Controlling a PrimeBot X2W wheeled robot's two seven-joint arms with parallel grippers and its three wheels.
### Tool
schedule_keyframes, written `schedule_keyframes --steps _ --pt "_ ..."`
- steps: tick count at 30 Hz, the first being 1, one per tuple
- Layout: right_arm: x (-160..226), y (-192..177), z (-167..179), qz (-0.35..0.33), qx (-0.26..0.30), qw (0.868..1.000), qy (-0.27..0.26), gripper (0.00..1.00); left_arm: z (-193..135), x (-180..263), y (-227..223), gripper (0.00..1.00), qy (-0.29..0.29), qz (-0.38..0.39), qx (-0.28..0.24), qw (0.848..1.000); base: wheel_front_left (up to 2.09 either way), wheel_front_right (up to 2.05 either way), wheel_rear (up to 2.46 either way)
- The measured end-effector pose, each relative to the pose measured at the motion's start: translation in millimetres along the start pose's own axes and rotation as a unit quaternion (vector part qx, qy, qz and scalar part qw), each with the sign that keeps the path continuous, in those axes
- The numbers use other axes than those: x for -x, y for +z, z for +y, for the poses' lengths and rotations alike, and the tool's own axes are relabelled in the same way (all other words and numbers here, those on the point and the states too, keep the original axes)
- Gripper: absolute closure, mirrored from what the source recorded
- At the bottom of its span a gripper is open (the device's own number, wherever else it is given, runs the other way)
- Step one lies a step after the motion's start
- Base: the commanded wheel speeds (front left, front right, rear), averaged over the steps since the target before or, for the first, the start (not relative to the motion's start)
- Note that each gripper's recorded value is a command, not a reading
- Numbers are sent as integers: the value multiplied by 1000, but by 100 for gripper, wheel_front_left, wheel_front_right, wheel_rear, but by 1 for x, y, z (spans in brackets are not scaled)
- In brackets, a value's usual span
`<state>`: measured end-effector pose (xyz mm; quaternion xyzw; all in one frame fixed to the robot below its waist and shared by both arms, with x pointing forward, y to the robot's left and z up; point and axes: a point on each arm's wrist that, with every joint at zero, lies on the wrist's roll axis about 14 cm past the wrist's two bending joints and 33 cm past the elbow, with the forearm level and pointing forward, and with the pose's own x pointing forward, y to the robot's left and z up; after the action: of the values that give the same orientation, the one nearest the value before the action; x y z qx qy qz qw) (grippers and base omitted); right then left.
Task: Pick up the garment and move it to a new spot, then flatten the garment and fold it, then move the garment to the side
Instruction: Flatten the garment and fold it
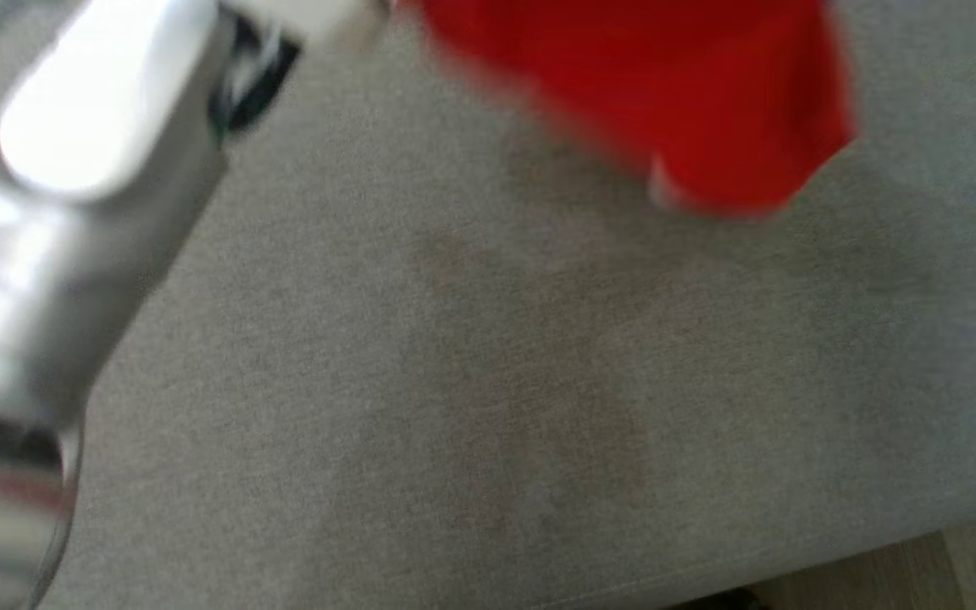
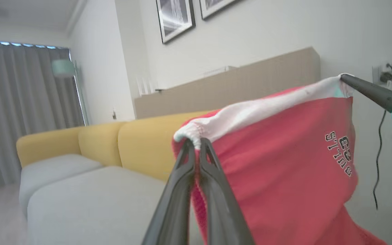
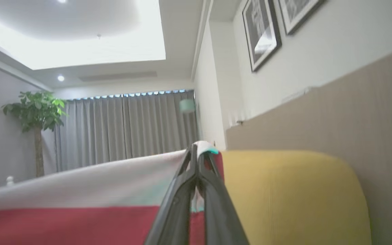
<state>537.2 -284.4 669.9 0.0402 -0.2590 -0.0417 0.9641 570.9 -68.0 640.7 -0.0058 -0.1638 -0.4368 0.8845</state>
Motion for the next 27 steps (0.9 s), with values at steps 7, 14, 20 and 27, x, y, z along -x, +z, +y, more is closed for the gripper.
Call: schedule_keyframes --steps 7,14,20,27 --pt "-32 49 0 -86 27 996 14 100 10 -24 49 100 7 -91 -1 996 0 0 0" --pt "23 -20 -2 22 14 999 18 100 -23 14 -12 100 -11 -36 45 998 0 0 0" --pt "131 -83 -5 163 -25 986 -14 100 -67 98 -96 100 20 67 117 991 0 0 0" --pt "240 -69 -14 239 -53 968 -63 100 -152 191 -126 100 16 165 148 975 0 0 0"
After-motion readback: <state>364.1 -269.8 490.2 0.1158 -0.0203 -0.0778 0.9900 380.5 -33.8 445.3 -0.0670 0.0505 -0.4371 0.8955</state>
